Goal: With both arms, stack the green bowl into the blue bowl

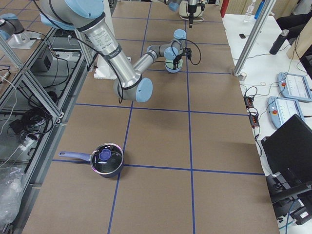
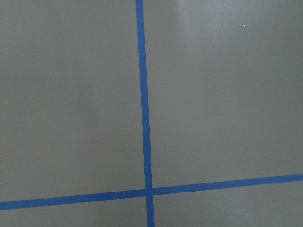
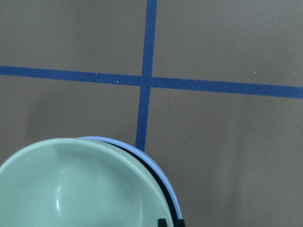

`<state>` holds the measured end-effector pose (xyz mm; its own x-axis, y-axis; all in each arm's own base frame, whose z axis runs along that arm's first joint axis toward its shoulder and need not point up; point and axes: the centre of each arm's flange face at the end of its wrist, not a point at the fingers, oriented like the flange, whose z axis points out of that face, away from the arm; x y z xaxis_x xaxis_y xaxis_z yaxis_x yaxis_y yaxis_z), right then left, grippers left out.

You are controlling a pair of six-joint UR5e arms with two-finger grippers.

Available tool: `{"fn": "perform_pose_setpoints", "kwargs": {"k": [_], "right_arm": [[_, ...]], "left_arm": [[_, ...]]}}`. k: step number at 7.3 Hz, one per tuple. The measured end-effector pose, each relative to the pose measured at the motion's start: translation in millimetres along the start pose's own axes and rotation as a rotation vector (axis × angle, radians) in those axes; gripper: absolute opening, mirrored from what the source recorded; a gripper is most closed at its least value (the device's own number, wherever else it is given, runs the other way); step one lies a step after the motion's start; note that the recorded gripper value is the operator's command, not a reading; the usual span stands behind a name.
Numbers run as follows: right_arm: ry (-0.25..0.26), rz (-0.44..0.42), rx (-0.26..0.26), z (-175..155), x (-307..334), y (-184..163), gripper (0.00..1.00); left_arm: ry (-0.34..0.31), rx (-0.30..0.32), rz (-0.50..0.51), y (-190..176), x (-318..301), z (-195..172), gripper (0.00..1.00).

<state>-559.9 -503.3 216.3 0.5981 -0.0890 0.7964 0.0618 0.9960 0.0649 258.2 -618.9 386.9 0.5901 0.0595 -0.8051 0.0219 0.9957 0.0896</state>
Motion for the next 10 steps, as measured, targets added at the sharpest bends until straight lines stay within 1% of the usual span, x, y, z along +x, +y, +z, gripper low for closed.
{"fn": "perform_pose_setpoints", "kwargs": {"k": [5,6,7,8,10], "right_arm": [[0.013,-0.007,0.003,8.6,-2.2,7.5,0.12],[0.013,-0.007,0.003,9.0,-2.5,7.8,0.15],[0.013,-0.008,0.003,9.0,-2.7,7.9,0.44],[0.011,-0.009,0.004,8.9,-3.0,8.1,0.70],[0.009,-0.012,0.006,8.3,-2.6,8.1,0.99]], "left_arm": [[0.001,0.002,-0.006,0.1,1.1,-0.7,0.97],[0.002,0.002,-0.006,0.1,1.3,-0.9,0.97],[0.002,0.002,-0.006,0.1,1.4,-1.1,0.97],[0.002,0.002,-0.006,0.2,1.4,-1.1,0.97],[0.001,0.001,-0.008,0.4,0.4,-0.4,0.97]]}}
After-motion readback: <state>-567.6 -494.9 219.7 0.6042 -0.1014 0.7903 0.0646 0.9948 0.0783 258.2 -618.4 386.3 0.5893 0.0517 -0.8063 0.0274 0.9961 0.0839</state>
